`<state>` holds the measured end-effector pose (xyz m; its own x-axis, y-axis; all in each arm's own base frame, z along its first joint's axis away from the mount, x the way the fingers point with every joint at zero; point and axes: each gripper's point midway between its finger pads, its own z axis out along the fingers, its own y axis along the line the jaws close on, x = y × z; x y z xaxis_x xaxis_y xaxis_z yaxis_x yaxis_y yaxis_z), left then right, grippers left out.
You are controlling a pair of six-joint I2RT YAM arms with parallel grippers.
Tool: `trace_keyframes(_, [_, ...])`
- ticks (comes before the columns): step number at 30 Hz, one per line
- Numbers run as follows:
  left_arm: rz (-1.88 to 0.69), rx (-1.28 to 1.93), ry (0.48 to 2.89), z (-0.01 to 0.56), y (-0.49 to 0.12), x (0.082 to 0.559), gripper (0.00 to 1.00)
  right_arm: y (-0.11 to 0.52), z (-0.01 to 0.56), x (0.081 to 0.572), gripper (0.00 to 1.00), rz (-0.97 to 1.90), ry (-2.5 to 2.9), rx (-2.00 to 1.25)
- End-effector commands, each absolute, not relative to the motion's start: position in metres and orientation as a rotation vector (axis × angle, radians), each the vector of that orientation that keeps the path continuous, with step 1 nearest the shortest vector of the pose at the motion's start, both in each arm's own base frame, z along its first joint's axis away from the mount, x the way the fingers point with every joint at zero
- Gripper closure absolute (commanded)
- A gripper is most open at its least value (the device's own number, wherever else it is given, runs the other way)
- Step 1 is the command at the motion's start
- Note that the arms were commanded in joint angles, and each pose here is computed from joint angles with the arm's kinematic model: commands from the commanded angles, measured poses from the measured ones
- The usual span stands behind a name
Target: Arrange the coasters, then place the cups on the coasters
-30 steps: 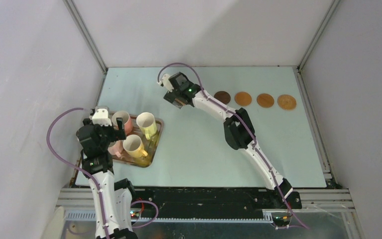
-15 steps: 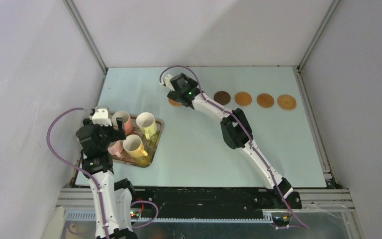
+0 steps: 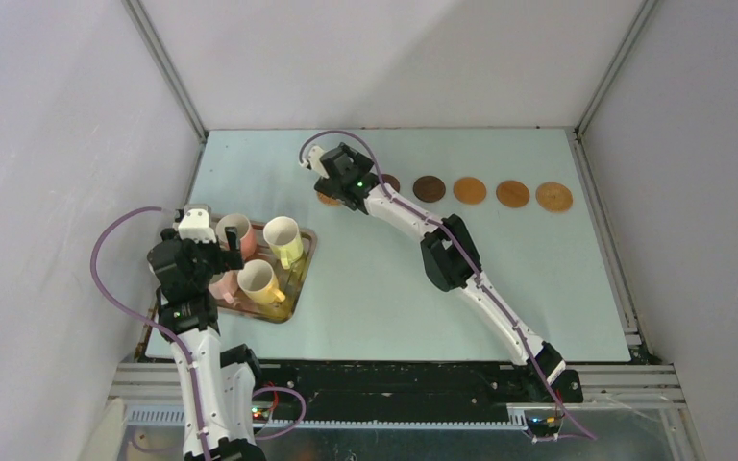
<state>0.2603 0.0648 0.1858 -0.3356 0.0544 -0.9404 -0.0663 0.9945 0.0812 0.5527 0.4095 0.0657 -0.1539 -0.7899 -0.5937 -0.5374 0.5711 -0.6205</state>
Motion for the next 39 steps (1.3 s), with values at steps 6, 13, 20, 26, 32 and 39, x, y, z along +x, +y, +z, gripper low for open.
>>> trace_keyframes(6, [0.152,-0.010,1.848,0.208,0.070,0.264,0.02,0.403,0.127,0.572,0.00,-0.360,1.741,-0.942])
trace_keyframes(13, [0.170,-0.018,1.816,0.215,0.070,0.260,0.02,0.376,0.275,0.523,0.01,-0.003,1.792,-0.755])
trace_keyframes(20, [0.175,-0.017,1.791,0.221,0.068,0.257,0.02,0.329,0.359,0.386,0.01,0.463,1.944,-0.600])
trace_keyframes(26, [0.167,-0.016,1.795,0.220,0.068,0.258,0.02,0.324,0.409,0.257,0.01,1.142,1.965,-0.604])
trace_keyframes(32, [0.173,-0.016,1.798,0.217,0.069,0.259,0.02,0.301,0.444,0.197,0.01,1.469,1.825,-0.693])
trace_keyframes(39, [0.170,-0.020,1.812,0.214,0.070,0.261,0.02,0.293,0.459,0.173,0.01,1.651,1.762,-0.798])
